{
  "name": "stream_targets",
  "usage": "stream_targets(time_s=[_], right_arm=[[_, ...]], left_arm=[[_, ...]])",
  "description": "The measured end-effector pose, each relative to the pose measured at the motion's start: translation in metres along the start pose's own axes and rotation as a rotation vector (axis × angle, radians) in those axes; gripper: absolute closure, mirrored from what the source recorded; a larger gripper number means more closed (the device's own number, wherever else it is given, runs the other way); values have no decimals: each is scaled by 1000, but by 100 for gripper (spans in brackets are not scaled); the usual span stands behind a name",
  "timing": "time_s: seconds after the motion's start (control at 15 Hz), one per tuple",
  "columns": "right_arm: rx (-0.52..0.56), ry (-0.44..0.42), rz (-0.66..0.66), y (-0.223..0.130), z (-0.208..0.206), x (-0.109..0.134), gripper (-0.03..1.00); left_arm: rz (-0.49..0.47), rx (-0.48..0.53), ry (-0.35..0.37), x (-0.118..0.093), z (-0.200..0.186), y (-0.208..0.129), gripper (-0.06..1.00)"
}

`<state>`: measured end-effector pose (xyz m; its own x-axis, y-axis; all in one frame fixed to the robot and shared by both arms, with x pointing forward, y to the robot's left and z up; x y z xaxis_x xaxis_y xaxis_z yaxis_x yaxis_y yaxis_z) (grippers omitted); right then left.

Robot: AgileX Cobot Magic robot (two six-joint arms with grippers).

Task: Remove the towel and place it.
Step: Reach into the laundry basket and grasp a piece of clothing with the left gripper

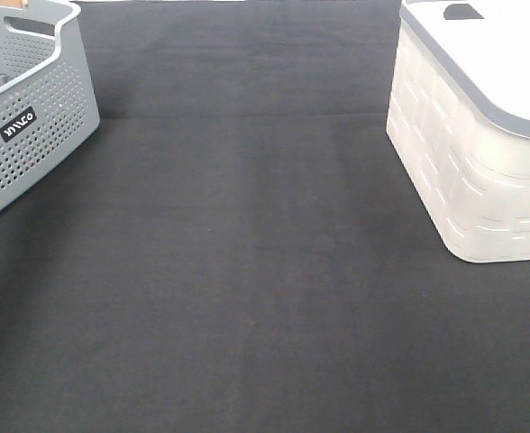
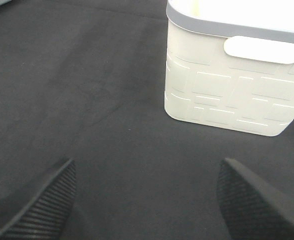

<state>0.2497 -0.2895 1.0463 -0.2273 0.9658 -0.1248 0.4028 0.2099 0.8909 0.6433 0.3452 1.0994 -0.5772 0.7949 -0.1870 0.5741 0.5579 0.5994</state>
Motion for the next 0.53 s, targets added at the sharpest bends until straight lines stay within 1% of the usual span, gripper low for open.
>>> stream_targets(time_s=[0.13, 0.2, 0.27, 0.33, 0.4, 0.47, 0.53], right_arm=[[0, 0, 0, 0, 0, 0, 20], [0, 0, 0, 0, 0, 0, 20], [0, 0, 0, 0, 0, 0, 20], [0, 0, 0, 0, 0, 0, 20], [0, 0, 0, 0, 0, 0, 20], [0, 0, 0, 0, 0, 0, 20], [0, 0, 0, 0, 0, 0, 20]], left_arm=[[-2, 3, 3, -3, 7, 2, 22], [-6, 6, 31, -7, 26, 5, 22], [-6, 6, 31, -7, 26, 5, 22], [0, 5, 48, -8, 36, 6, 22], [12, -3, 69, -13, 56, 11, 22], [9, -4, 73, -17, 65, 13, 22], [9, -4, 73, -17, 65, 13, 22]])
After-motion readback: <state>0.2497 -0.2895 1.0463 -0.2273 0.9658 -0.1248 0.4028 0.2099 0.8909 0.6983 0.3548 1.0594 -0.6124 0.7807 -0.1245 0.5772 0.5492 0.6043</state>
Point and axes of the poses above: a point on each arm's last joint axis where the gripper is mounted, z pointing out along that axis toward the gripper, x along the wrist's bending axis when the last joint is at zero, y = z × x, the point moved 2 cm from there along z, pointing out along that axis toward the gripper, and after that the axes turned 3 degrees about -z, right-handed, at the moved point
